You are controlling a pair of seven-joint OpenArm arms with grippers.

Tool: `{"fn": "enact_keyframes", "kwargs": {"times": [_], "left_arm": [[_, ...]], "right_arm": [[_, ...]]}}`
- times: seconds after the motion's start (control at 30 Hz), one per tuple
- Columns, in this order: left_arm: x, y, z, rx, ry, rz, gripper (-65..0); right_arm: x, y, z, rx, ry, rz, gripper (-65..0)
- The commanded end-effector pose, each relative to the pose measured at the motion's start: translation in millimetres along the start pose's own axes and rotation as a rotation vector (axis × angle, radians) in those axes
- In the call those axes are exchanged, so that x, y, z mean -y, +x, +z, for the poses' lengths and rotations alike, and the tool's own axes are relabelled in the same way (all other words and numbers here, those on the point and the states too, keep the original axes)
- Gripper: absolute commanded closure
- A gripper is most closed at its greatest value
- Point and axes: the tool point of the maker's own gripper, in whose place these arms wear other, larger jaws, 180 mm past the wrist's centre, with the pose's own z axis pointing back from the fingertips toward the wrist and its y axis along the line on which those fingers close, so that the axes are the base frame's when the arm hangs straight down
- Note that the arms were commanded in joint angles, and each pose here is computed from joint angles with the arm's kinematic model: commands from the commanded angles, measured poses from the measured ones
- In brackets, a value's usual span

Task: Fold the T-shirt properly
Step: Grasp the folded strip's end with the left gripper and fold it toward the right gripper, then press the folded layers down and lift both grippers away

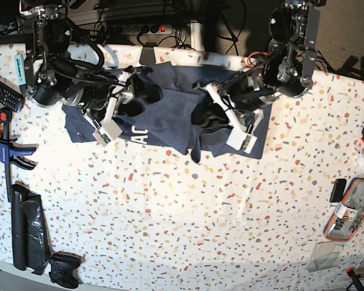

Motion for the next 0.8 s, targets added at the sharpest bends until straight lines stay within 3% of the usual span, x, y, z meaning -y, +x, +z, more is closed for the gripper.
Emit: {"fn": "enact_keyframes", "kwargs": {"times": [0.0,0.07,0.23,0.3,0.5,0.77], "left_arm": [[8.9,16.0,-0.2,0.057,-0.028,-0.013,-21.4],[16.2,16.0,-3.6,0.052,-0.050,-0.018,-28.3],[45.2,29.0,-10.7,0.075,-0.165,-0.053,-28.3],[46.0,34.4,-11.7,0.069,-0.168,-0.075,-28.3],[19.2,24.8,-6.6,-0.023,-0.067,-0.144,-28.3],[-13.9,-26.2,16.3,-0.169,0.026,-0.162,-28.3]], "right_arm": [[-0.3,13.4,5.1,0.043,0.005,0.021,-34.0],[-0.3,13.2,5.1,0.042,0.005,0.021,-34.0],[0.1,14.1,5.2,0.043,0.004,0.023,-34.0],[0.6,15.2,5.4,0.044,0.003,0.025,-34.0],[3.4,19.7,6.1,0.048,-0.006,0.038,-34.0],[4.6,22.1,6.4,0.050,-0.010,0.044,-34.0]]}}
